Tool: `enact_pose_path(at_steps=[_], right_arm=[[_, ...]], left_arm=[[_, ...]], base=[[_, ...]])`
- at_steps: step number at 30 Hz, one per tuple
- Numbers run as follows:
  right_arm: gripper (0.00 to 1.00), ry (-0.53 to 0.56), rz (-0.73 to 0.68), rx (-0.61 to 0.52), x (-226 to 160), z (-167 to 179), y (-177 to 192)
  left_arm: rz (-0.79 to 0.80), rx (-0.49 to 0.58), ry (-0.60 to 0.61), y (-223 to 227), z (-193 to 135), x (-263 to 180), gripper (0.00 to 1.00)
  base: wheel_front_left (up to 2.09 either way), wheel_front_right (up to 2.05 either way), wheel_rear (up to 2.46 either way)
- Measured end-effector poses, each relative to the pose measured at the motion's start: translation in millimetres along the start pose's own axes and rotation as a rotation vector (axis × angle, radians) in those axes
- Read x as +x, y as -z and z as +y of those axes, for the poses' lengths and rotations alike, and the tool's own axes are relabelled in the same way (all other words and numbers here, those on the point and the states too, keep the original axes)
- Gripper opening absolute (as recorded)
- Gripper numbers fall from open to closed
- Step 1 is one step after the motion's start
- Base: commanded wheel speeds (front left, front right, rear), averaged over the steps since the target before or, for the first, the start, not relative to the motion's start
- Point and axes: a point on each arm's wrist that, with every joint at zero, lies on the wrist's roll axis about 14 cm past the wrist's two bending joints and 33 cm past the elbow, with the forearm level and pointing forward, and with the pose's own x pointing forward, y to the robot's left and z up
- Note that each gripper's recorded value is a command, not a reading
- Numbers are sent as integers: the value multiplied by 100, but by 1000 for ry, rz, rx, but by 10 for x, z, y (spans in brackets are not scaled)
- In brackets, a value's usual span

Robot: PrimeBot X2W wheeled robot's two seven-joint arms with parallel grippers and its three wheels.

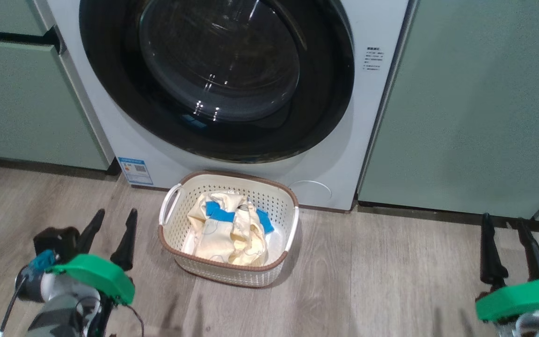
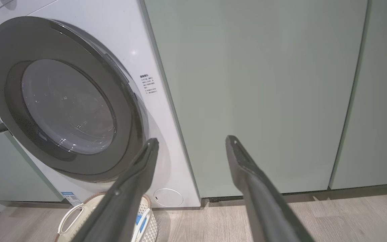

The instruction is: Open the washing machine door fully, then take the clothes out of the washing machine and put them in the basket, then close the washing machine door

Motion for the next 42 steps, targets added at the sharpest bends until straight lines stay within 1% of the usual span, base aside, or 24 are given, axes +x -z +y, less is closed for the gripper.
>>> enact_pose_path(at_steps=[5,10,17,34,35,38,42], right_arm=[[100,30,8,1,-103,-97,28],[100,47,-8,0,-119,-151,-23],[100,44,-11,-4,-119,-144,-35],[100,36,42,-13,-129,-120,130],[0,38,46,-12,-135,-124,145],[0,57,114,-2,-243,-166,356],[0,94,232,24,-510,-223,715]], left_arm=[[22,-1,1,74,-11,-21,100],[23,-1,4,73,-22,-17,100],[16,-11,4,55,-33,-12,100],[9,-31,4,41,-41,-18,100],[13,-35,4,59,-52,-21,0],[78,-60,-10,301,-75,-127,0],[207,-101,-31,747,-128,-409,0]], base=[[0,0,0],[0,0,0],[0,0,0],[0,0,0],[0,0,0],[0,0,0],[0,0,0]])
